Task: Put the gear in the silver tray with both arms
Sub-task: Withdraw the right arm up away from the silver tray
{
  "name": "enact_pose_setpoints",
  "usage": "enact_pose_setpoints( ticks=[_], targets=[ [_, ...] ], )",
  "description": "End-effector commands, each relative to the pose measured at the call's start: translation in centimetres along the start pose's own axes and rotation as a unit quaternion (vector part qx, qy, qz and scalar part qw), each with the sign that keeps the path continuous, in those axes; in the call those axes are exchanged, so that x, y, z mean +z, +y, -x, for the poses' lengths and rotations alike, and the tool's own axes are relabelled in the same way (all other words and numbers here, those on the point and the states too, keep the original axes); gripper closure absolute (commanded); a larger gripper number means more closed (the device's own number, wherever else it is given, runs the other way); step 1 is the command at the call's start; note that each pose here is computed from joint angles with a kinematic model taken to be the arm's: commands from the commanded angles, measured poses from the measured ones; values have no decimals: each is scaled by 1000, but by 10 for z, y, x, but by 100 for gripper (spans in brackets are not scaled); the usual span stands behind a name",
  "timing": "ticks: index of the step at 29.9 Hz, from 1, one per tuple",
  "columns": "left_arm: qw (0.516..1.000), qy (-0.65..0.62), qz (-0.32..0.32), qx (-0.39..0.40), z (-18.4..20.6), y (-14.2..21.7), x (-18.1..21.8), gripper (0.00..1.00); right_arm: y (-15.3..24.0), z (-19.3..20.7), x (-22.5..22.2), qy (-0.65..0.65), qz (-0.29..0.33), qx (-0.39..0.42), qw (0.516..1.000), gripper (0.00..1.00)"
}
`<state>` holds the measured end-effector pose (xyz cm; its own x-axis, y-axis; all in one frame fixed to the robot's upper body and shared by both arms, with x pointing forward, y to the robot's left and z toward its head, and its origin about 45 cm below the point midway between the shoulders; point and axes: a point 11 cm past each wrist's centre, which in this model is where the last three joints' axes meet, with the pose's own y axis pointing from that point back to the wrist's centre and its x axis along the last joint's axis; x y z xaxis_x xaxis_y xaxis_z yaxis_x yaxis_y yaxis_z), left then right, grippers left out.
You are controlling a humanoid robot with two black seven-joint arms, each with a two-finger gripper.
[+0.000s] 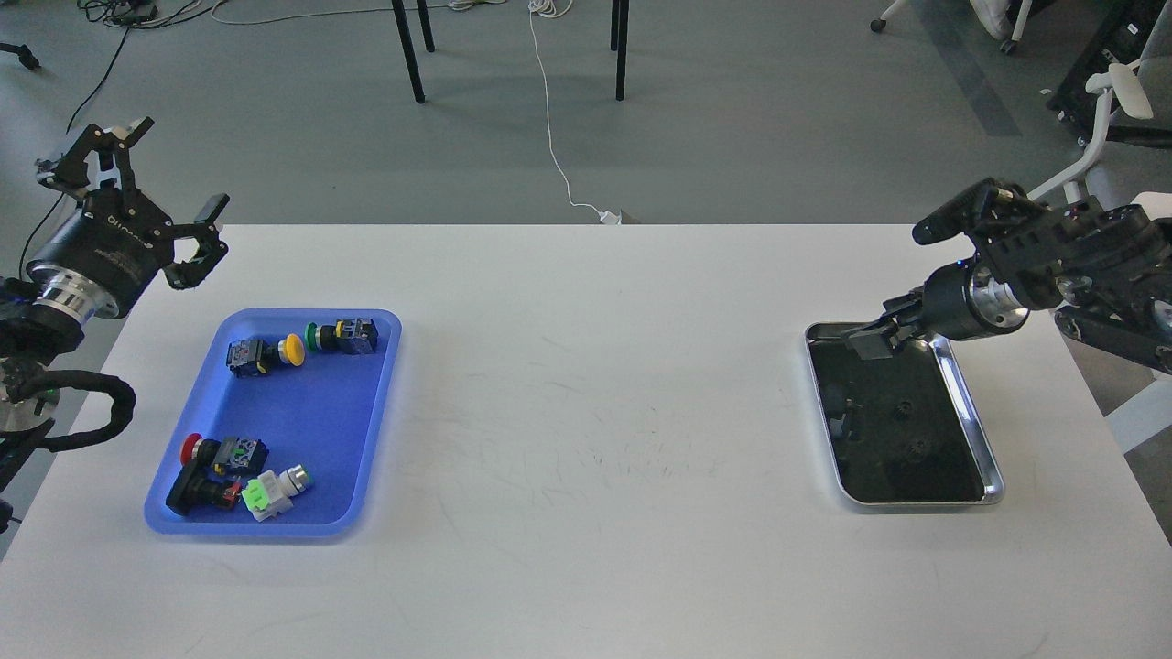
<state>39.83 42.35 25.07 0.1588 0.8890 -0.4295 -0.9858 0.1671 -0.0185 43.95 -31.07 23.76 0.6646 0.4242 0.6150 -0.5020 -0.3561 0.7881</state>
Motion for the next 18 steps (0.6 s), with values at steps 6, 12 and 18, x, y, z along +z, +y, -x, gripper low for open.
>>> enact_pose_setpoints(
  ticks=[6, 12, 18],
  targets=[
    [999, -6, 35, -15, 15, -17, 22, 2, 42, -110, 5, -141, -46, 243, 959, 1],
    [998, -8, 63, 3, 8, -40, 43, 2, 25, -163, -26, -296, -151, 364, 870, 1],
    [997, 20, 78, 19, 15, -72, 42, 2, 27, -184, -34, -400, -199, 445, 776, 1]
  ],
)
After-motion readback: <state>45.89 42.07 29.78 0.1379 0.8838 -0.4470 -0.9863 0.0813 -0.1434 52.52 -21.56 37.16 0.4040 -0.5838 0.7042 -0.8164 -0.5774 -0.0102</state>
